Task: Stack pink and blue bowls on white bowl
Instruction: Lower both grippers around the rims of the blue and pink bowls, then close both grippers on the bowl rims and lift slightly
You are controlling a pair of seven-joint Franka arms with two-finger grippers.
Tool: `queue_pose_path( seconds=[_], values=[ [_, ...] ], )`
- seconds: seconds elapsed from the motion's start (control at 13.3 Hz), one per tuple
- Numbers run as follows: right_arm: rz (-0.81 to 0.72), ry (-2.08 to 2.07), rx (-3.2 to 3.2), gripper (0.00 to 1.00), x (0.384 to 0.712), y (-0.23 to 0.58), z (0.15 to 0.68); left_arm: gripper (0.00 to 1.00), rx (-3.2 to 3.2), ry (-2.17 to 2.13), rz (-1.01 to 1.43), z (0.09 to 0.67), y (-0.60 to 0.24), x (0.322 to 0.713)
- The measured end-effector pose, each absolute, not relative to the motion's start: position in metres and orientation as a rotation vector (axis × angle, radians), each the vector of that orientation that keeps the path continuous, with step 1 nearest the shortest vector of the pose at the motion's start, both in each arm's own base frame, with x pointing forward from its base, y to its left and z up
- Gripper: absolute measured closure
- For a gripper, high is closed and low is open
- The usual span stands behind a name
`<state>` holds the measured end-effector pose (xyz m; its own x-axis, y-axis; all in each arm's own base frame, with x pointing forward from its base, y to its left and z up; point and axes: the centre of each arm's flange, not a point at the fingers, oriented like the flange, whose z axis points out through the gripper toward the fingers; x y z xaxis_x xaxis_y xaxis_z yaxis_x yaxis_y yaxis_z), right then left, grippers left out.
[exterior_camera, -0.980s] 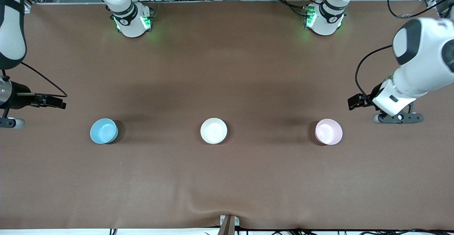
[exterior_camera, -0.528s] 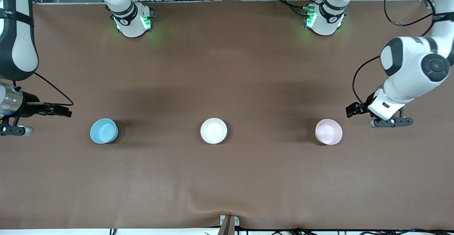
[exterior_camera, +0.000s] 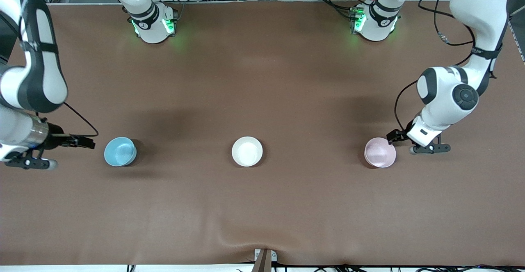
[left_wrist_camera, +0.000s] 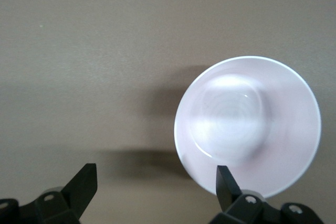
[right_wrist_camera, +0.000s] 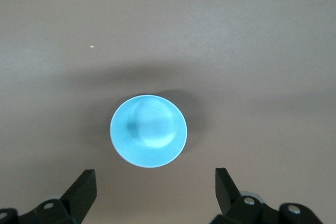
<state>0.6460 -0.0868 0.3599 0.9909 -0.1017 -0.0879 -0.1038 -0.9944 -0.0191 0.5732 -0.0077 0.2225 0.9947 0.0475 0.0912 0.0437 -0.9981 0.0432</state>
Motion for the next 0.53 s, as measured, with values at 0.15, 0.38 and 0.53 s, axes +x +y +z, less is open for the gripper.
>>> queue_pose_path(
  seconds=[0.15, 0.38, 0.53],
  values=[
    [0.170, 0.186, -3.108, 0.00, 0.648, -0.098, 0.331, 0.05, 3.092, 0.074, 0.159, 0.211, -0.008, 0.574],
    [0.181, 0.224, -3.105, 0.00, 0.649, -0.118, 0.299, 0.21, 3.090, 0.074, 0.163, 0.205, -0.008, 0.574],
    [0.176, 0.223, -3.106, 0.00, 0.651, -0.121, 0.283, 0.47, 3.090, 0.074, 0.167, 0.205, -0.008, 0.575]
  ],
)
